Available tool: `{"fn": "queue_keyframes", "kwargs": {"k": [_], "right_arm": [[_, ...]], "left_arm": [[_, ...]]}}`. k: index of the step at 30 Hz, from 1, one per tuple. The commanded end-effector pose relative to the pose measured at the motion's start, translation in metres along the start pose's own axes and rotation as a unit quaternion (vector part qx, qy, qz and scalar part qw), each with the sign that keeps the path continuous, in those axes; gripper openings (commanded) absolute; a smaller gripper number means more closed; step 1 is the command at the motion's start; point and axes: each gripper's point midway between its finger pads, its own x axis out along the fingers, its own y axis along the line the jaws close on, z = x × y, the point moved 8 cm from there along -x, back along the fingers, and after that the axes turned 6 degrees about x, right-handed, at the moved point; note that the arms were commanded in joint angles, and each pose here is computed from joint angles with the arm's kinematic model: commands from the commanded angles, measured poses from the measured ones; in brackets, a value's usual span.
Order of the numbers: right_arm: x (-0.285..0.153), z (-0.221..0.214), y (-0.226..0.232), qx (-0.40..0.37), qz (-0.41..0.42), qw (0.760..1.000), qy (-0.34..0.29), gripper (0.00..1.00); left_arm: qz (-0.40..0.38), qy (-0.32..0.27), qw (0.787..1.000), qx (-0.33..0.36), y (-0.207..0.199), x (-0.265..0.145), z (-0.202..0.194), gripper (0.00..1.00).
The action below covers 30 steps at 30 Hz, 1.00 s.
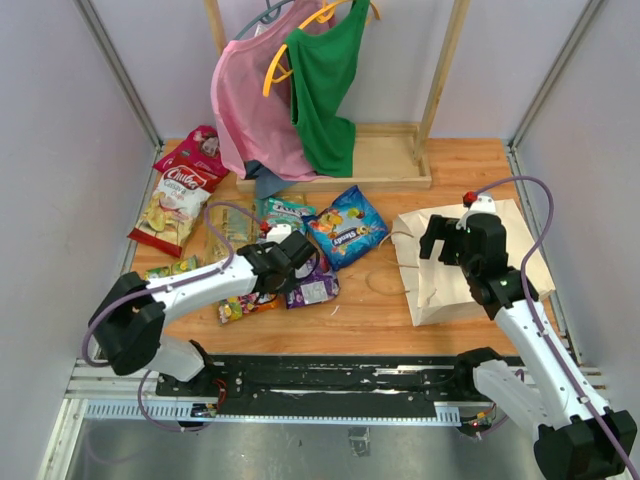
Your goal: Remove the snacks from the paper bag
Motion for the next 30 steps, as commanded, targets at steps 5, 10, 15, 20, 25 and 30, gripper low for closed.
{"fn": "queue_keyframes", "kwargs": {"k": [5,10,15,20,25,30], "right_arm": [[0.001,-0.004,-0.002,0.005,0.001,1.0,0.005,0.98],[0.001,-0.004,-0.001,0.006,0.004,1.0,0.007,0.98],[0.001,-0.005,-0.001,0.005,0.006,1.0,0.008,0.98],[0.003,-0.006,0.0,0.005,0.012,1.0,0.011,0.98],[0.003,-0.006,0.001,0.004,0.015,1.0,0.012,0.98],[0.003,-0.007,0.001,0.007,0.017,1.0,0.013,0.98]], "left_arm": [[-0.063,0.019,0.996,0.054,-0.045,0.019,0.001,0.01],[-0.075,0.033,0.994,0.071,-0.056,0.026,-0.001,0.01],[-0.066,0.027,0.995,0.075,-0.056,0.024,0.001,0.01],[-0.032,-0.019,0.998,0.05,-0.037,0.001,0.015,0.0],[0.008,-0.072,0.997,0.004,0.002,-0.034,0.043,0.01],[0.047,-0.113,0.992,-0.021,0.047,-0.065,0.057,0.01]]}}
